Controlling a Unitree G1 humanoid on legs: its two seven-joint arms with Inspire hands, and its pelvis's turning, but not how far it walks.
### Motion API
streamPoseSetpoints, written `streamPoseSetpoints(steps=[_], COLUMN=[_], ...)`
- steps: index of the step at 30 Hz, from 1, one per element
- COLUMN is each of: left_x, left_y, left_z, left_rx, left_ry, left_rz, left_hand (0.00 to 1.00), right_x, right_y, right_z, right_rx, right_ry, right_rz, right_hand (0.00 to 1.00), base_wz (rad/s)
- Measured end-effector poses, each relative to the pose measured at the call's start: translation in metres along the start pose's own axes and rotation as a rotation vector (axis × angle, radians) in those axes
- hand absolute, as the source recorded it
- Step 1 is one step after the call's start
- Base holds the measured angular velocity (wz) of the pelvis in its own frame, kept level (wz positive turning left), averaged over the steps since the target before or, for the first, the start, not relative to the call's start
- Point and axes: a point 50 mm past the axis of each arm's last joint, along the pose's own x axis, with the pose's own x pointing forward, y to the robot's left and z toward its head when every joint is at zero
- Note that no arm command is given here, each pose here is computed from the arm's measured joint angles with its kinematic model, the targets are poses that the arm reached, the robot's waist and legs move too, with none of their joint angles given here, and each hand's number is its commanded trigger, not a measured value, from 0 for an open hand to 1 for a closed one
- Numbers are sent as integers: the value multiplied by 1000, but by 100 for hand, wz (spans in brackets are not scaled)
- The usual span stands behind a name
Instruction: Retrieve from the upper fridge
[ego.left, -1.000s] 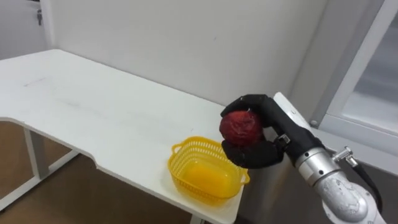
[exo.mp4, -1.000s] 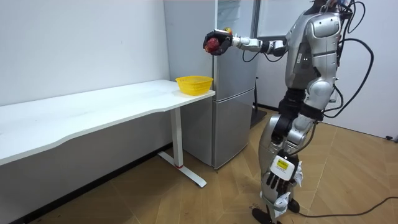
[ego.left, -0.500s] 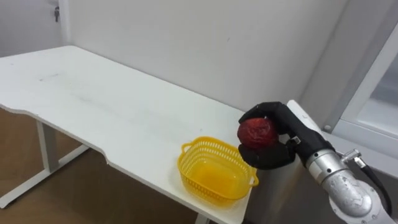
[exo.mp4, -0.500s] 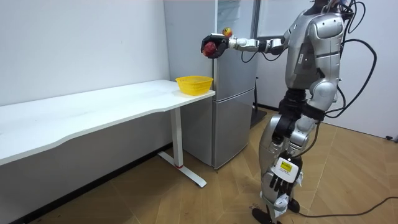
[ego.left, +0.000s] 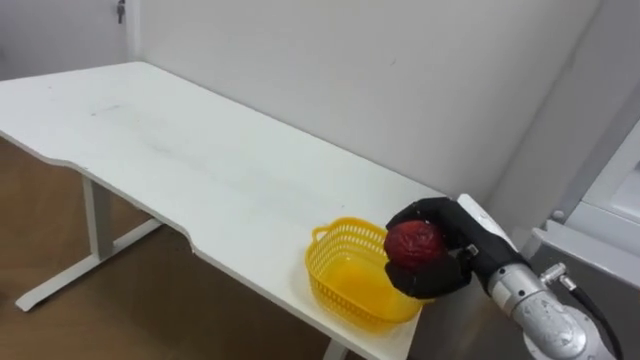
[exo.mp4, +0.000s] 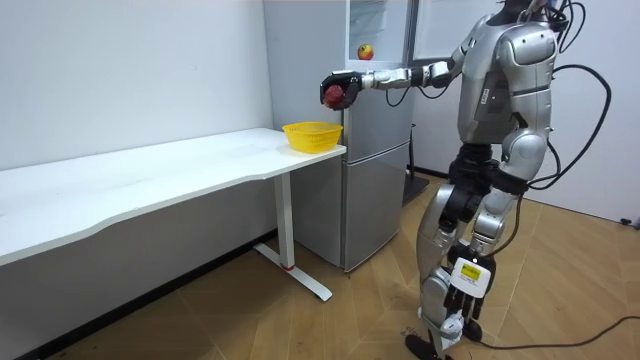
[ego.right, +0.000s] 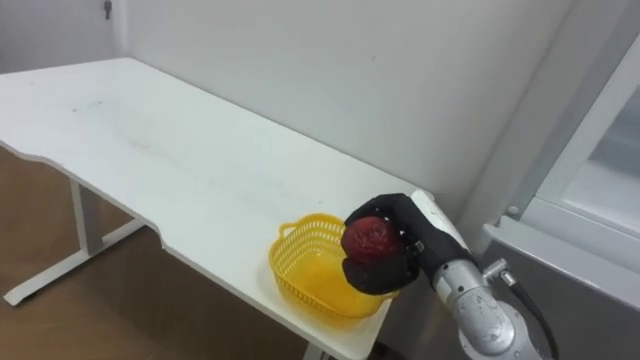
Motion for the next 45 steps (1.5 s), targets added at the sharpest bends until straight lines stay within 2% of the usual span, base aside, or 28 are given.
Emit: streamPoseSetpoints(steps=[17,24,25,27,28,45], left_x=[0,0,0,0,0,0], left_y=[3,3,3,2,2,4], left_z=[0,0,0,1,2,1], left_rx=[22,22,22,22,21,21], left_ry=[6,13,13,9,6,8], left_rz=[10,-33,-37,-41,-41,0], left_hand=[0,0,0,0,0,0], right_x=[2,2,2,3,4,6], right_y=[4,6,6,5,4,2], right_z=[-21,-28,-28,-26,-25,-12], right_rx=[9,1,1,1,-3,1], right_ry=[104,142,143,139,133,77], right_rz=[36,47,47,45,42,12], right_hand=[100,100,78,7,0,0], base_wz=[1,1,3,0,0,0])
